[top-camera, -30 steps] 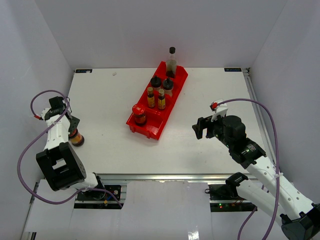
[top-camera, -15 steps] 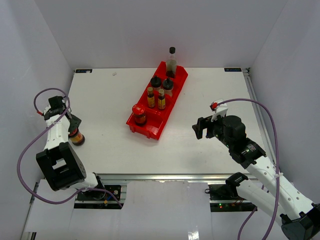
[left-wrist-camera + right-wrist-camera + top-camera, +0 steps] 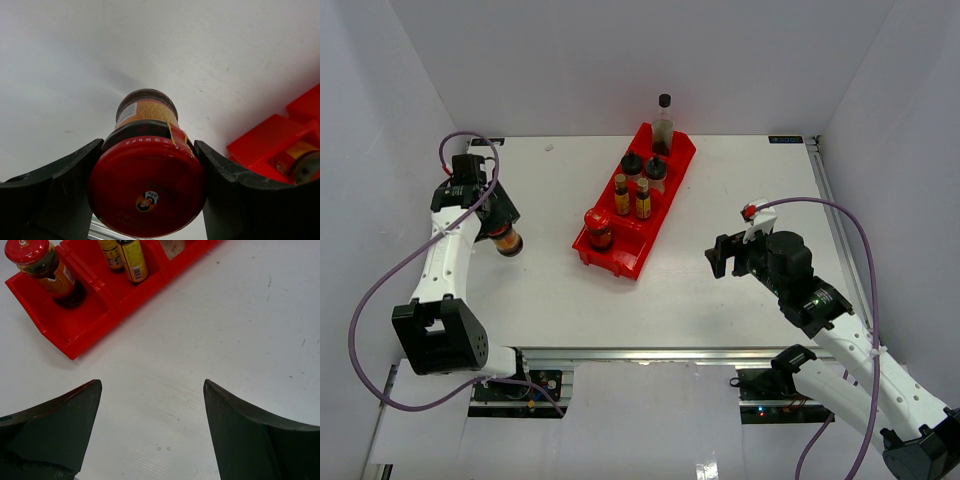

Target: Organize the condiment bottles

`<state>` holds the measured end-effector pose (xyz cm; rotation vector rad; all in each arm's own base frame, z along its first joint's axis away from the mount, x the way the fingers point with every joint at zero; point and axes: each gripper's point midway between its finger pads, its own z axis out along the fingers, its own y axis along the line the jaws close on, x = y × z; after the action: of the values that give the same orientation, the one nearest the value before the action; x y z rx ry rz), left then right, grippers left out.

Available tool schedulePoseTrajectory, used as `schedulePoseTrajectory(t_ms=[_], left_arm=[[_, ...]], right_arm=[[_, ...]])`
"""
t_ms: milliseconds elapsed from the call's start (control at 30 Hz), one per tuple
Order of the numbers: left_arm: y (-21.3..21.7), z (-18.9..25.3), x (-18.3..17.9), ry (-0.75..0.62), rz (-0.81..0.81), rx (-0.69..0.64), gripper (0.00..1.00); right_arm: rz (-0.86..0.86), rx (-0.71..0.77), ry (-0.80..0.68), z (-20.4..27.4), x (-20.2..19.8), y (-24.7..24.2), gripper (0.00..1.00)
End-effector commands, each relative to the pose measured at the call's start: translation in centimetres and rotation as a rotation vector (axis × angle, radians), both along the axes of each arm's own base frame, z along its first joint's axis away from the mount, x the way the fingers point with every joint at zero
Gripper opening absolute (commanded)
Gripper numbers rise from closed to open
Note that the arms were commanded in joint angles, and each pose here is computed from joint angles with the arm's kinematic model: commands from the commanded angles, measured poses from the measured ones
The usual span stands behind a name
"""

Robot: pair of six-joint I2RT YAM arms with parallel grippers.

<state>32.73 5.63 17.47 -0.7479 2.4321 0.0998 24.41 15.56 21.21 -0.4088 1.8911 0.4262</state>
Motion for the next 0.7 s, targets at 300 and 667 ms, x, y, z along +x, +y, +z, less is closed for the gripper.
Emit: schedulePoseTrajectory(t_ms=[300,667], left_arm=[[-13.3,14.5,1.1,-0.323,-0.398,-0.016,0.0],[-25.4,13.6,-0.8,-0.321,-0.658,-0.005,0.0]], right_arm=[[-0.013,0.023,-0.063,1.9,0.4,-0.2,0.89],[-0.019,0.02,-0.058,1.7,0.5,-0.2,0.89]])
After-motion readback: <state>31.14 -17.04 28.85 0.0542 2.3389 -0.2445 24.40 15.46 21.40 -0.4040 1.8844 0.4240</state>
